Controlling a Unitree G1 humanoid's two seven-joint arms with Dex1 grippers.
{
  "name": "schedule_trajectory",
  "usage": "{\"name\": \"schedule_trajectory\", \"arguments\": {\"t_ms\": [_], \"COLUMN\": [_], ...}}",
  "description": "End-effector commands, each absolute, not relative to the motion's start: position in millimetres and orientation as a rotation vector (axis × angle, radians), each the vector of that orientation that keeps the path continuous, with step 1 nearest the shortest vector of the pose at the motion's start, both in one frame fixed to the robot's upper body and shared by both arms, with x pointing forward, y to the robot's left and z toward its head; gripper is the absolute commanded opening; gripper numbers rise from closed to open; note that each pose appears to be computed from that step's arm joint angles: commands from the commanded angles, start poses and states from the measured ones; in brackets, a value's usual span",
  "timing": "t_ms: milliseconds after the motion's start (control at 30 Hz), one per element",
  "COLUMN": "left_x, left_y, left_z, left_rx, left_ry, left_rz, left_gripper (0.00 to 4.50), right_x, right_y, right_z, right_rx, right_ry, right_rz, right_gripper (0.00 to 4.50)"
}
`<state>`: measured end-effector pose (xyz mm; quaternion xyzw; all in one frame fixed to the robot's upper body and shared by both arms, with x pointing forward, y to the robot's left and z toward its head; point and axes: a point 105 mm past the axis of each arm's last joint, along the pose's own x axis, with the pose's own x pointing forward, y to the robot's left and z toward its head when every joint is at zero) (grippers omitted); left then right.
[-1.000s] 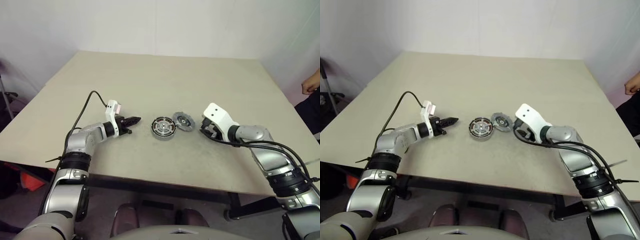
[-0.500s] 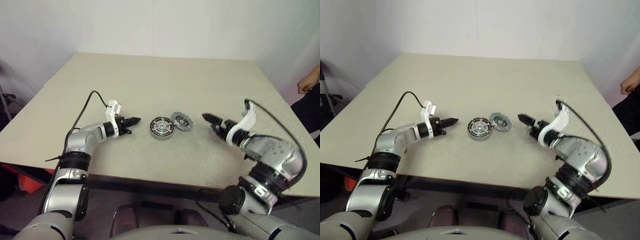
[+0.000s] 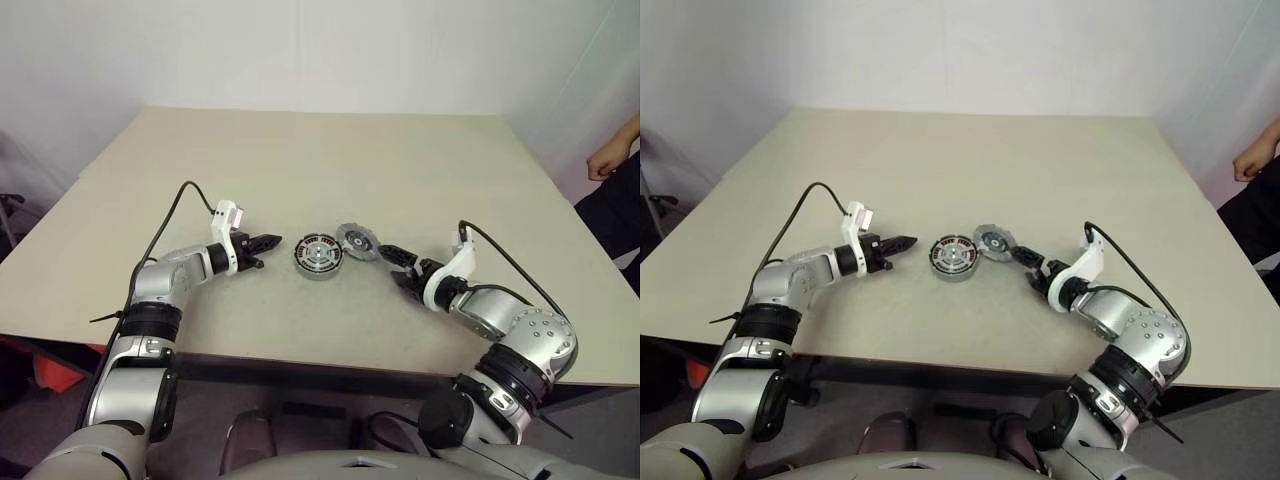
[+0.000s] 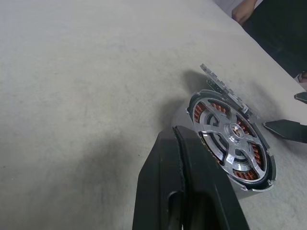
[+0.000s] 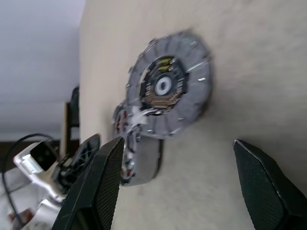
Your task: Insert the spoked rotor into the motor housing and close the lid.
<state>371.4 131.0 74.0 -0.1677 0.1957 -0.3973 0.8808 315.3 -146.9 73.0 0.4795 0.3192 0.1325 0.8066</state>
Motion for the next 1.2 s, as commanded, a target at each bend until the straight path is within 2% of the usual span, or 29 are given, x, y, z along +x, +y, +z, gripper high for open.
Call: {"name": "schedule_trajectory", "arguments": {"t_ms": [33,300,600,900,1000,1200], "left_x": [374.4,373.3,372.9,375.7,376.3,376.6], "left_y": [129.3,130.8,129.2,128.0,128.6,133.5], "left_z": [88.4,89.5,91.4,94.4,94.6,95.4], "left_rx": [-0.325,-0.322,-0.306,-0.287,-0.286,-0.285], "left_ry": [0.36,0.352,0.35,0.345,0.343,0.339], "left_rz": [-0.846,-0.84,-0.846,-0.85,-0.845,-0.83], "left_gripper": [0.0,0.0,0.0,0.0,0.0,0.0], "right_x": [324.6,335.8,358.7,377.3,378.5,362.9], "right_y": [-135.9,-138.7,-140.4,-132.9,-126.0,-114.1], "right_z": [87.4,80.4,84.4,81.6,80.2,67.4], "right_rx": [1.012,0.99,1.049,1.071,1.086,1.06], "right_ry": [0.677,0.696,0.591,0.571,0.59,0.685], "right_rz": [0.35,0.319,0.288,0.271,0.292,0.335], "right_gripper": [4.11,4.11,4.11,4.11,4.11,4.11]}}
